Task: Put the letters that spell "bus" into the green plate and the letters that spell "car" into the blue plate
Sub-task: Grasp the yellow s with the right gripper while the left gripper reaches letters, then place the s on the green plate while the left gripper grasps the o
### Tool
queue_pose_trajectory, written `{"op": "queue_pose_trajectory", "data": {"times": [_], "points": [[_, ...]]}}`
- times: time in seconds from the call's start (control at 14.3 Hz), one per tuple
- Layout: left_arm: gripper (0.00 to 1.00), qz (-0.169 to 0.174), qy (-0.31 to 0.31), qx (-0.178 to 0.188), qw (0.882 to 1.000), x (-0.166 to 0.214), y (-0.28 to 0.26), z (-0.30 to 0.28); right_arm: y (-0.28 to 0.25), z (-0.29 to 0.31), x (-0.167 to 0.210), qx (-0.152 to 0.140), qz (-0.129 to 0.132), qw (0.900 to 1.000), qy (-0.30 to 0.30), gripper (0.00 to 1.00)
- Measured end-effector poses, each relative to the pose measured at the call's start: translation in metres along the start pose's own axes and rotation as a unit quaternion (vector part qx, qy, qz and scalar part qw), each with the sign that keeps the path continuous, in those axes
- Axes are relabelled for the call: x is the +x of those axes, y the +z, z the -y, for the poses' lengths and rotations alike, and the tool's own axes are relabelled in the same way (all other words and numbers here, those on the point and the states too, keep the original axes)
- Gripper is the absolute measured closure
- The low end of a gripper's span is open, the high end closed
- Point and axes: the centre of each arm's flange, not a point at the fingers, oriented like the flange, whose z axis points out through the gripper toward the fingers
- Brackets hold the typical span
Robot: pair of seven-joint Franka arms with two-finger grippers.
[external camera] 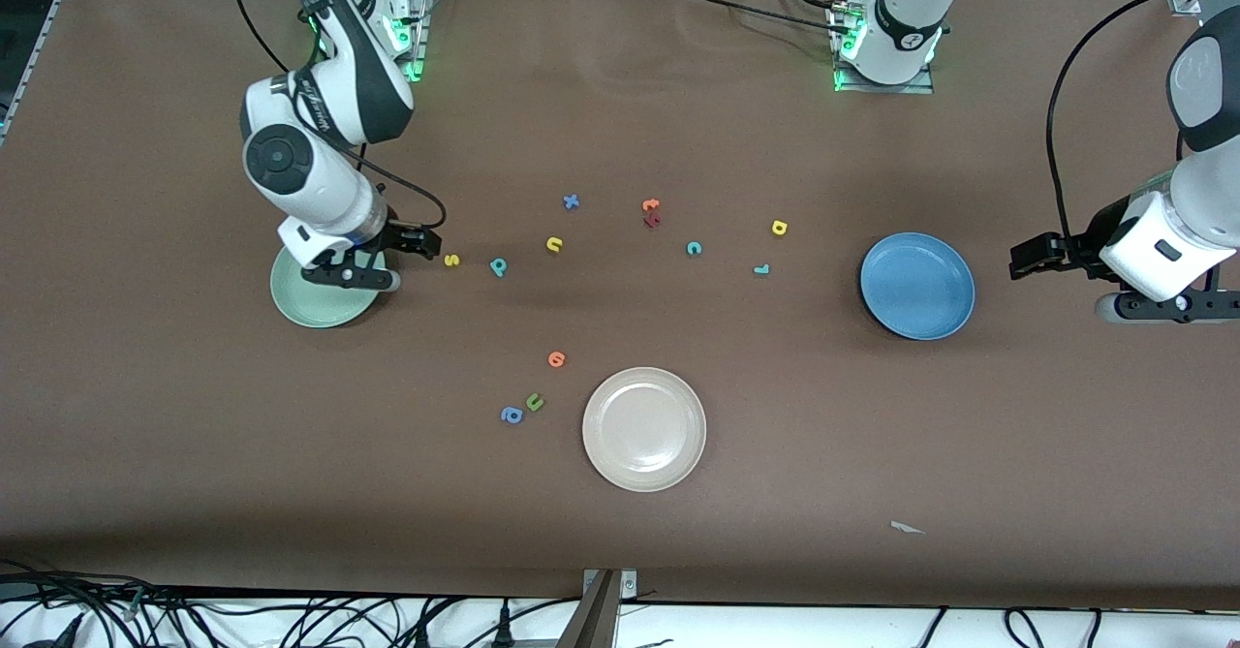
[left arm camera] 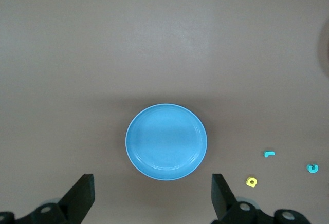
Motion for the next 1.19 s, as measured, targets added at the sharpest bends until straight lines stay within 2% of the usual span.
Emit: {"op": "queue_pose_trajectory", "data": {"times": [0.14,0.21,0.28,0.49,0.63,0.84,1.19], "points": [[0.0,0.0,0.0,0.0,1.0,0.0,0.0,0.0,0.022,0.009,0.0,0.002,-0.001,1.0,-0.002,0.06],[0.0,0.001,0.0,0.0,1.0,0.0,0.001,0.0,0.033,0.012,0.0,0.004,-0.003,1.0,-0.003,0.12],[0.0,0.001,0.0,0.0,1.0,0.001,0.002,-0.001,0.043,0.013,-0.001,0.006,-0.005,1.0,-0.004,0.12],[0.0,0.003,0.002,0.0,1.0,0.001,0.004,-0.003,0.067,0.014,-0.01,0.007,-0.006,1.0,-0.009,0.37],[0.0,0.004,0.003,-0.005,1.0,0.002,0.005,-0.005,0.076,0.015,-0.017,0.006,-0.006,1.0,-0.013,0.37],[0.0,0.014,-0.002,-0.049,0.999,0.004,0.014,-0.016,0.084,0.015,-0.023,0.006,-0.005,1.0,-0.015,0.38],[0.0,0.043,-0.025,-0.05,0.998,0.011,0.045,-0.054,0.103,0.017,-0.03,0.011,-0.014,1.0,-0.02,0.41]]}}
